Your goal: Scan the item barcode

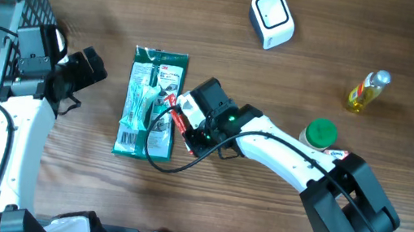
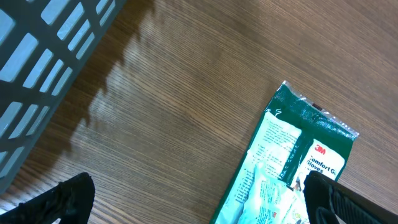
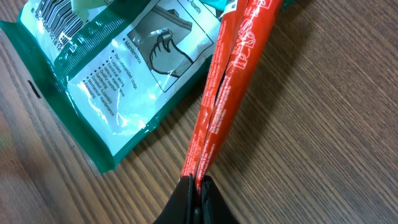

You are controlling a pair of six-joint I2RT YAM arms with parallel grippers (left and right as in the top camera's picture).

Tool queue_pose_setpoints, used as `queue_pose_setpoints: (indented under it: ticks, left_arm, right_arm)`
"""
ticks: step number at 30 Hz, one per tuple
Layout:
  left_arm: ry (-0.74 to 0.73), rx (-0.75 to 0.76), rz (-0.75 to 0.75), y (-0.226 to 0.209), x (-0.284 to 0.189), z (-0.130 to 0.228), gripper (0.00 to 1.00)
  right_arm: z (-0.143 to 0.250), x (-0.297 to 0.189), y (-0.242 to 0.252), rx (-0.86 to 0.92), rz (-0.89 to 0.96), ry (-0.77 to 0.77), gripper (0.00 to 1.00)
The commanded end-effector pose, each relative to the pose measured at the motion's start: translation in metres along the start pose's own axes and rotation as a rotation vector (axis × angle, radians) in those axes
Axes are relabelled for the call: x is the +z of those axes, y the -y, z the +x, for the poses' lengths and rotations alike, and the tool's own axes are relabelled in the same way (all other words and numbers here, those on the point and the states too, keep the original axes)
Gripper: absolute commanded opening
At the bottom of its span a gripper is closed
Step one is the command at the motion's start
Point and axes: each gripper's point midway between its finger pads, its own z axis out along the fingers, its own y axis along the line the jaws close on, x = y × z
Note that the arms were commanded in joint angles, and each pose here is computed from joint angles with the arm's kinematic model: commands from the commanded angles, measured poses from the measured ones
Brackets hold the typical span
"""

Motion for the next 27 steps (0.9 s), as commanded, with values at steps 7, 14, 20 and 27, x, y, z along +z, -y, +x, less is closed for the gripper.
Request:
queue_pose_setpoints:
  ticks: [7,14,20,27]
  left_arm:
    - [0.013,-0.014,-0.007,-0.001,-0.001,-0.006,1.0]
    - [0.013,-0.014,-0.007,-0.001,-0.001,-0.006,1.0]
    - [0.055,-0.013,0.014,0.004,-0.002,-0.016,1.0]
    - [-0.253,-0.061,0.652,0.106,-0.042,0.033,0.93]
  right_arm:
    - [0.001,0.003,0.0,0.015,0.003,-0.001,0.04]
    - [-0.011,-0.008,0.006,0.105,-0.017,0.039,0.04]
    - [-0.042,-0.074,-0.03,0.096,-0.349,0.192,0.04]
    - [-0.048,-0.115,-0.054,0.053,-0.629,0.258,0.04]
